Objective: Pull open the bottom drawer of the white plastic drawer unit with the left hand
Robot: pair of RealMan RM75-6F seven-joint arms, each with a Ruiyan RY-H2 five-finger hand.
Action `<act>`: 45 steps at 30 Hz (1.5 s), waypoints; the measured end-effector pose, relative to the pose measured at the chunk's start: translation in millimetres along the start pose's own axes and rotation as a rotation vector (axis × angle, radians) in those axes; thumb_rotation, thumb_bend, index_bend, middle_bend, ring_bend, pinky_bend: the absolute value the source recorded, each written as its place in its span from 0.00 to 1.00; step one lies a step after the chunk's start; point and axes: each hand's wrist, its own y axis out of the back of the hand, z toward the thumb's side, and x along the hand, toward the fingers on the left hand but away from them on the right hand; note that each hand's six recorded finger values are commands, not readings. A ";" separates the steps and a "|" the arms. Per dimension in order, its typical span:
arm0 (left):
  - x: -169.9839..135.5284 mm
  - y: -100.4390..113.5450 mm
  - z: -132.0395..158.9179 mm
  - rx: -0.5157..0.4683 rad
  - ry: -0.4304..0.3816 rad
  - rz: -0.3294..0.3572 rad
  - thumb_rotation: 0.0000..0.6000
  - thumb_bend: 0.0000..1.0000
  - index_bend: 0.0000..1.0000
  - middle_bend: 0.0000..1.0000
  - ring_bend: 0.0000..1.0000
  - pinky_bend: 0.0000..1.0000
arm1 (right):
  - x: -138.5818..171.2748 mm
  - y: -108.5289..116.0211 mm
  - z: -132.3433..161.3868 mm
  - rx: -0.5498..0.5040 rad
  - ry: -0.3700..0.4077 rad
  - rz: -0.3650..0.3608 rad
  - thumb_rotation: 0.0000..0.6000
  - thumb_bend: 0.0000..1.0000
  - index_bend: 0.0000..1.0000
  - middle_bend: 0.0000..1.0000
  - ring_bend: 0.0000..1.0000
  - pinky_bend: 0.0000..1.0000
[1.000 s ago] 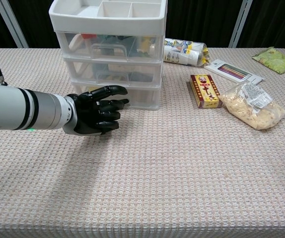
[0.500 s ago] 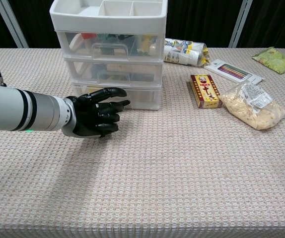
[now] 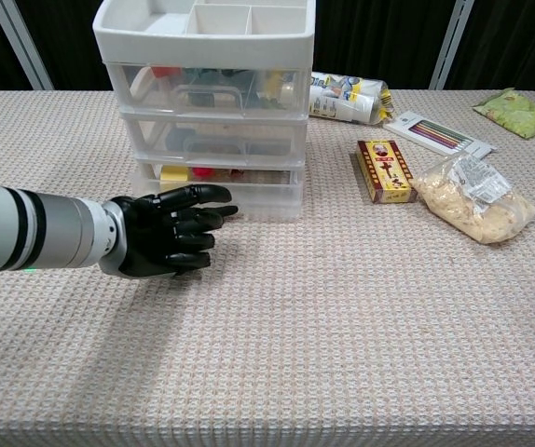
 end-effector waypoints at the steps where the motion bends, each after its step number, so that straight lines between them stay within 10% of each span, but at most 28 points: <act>1: -1.9 2.3 -0.2 0.037 -0.013 0.017 1.00 0.37 0.07 0.78 0.89 1.00 | 0.0 0.0 -0.1 0.000 0.000 0.000 1.00 0.09 0.00 0.06 0.00 0.01; 19: -65.3 -11.9 16.0 1.143 -0.401 0.177 1.00 0.37 0.13 0.76 0.88 1.00 | -0.7 -5.1 -4.5 -0.012 -0.005 0.013 1.00 0.09 0.00 0.06 0.00 0.01; 45: -23.4 -2.4 18.9 1.630 -0.413 0.369 1.00 0.37 0.21 0.77 0.88 1.00 | 1.9 -6.0 -13.3 -0.017 -0.035 0.017 1.00 0.09 0.00 0.06 0.00 0.01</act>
